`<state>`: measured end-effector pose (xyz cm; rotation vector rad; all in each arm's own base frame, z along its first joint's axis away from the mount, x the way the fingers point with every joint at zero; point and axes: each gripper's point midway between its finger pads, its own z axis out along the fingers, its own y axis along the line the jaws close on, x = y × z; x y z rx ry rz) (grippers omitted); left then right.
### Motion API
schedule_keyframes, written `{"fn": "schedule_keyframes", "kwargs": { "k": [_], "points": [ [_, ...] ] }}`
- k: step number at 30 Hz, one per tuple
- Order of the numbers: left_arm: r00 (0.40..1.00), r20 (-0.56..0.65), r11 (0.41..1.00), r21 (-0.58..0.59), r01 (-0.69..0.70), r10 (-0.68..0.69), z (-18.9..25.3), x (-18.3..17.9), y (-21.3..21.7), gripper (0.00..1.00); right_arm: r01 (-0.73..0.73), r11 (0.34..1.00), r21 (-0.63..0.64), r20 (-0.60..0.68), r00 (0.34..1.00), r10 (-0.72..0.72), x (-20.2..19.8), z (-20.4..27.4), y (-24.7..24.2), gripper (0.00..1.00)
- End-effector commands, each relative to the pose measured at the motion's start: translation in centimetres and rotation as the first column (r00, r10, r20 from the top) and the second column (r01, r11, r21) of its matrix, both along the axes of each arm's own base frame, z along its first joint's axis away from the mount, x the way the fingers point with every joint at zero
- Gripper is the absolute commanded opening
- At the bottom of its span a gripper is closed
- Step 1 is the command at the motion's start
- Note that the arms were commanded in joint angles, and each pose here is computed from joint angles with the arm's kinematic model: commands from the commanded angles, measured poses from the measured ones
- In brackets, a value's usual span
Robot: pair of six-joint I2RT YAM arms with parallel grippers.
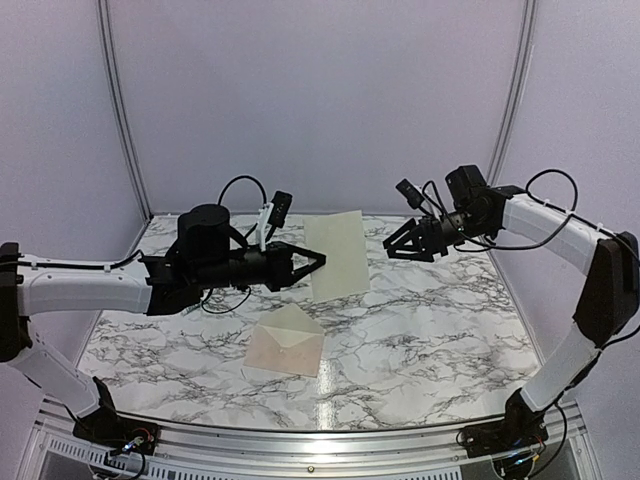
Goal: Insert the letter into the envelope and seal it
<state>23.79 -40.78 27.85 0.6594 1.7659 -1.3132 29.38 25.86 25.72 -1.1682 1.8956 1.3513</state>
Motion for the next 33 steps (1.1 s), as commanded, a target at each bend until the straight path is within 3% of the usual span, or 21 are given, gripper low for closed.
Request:
{"fn": "schedule_keyframes", "kwargs": {
  "k": [1,9,13,27,33],
  "points": [
    [0.998,0.022,0.991,-0.115,0.066,-0.064,2.8,-0.5,-1.0,0.00,-0.053,0.992,0.114,0.044,0.998,0.049,-1.2,2.7,2.1,0.77],
    [0.996,0.000,0.984,-0.152,0.089,-0.090,2.9,-0.3,-1.9,0.00,-0.125,0.981,0.147,0.024,0.992,0.123,-2.2,3.1,5.1,0.77],
    [0.997,0.000,0.985,-0.158,0.071,-0.072,3.0,0.1,-2.0,0.00,-0.180,0.966,0.183,0.008,0.983,0.182,-3.4,3.7,5.8,0.71],
    [1.000,-0.013,0.990,-0.140,0.011,-0.013,1.8,1.2,-1.8,0.00,-0.207,0.954,0.218,-0.021,0.976,0.217,-4.8,3.9,5.5,0.28],
    [1.000,-0.015,0.991,-0.137,0.006,-0.008,1.6,1.4,-1.9,0.00,-0.215,0.951,0.224,-0.037,0.973,0.229,-4.9,3.6,5.5,0.17]
  ]
}}
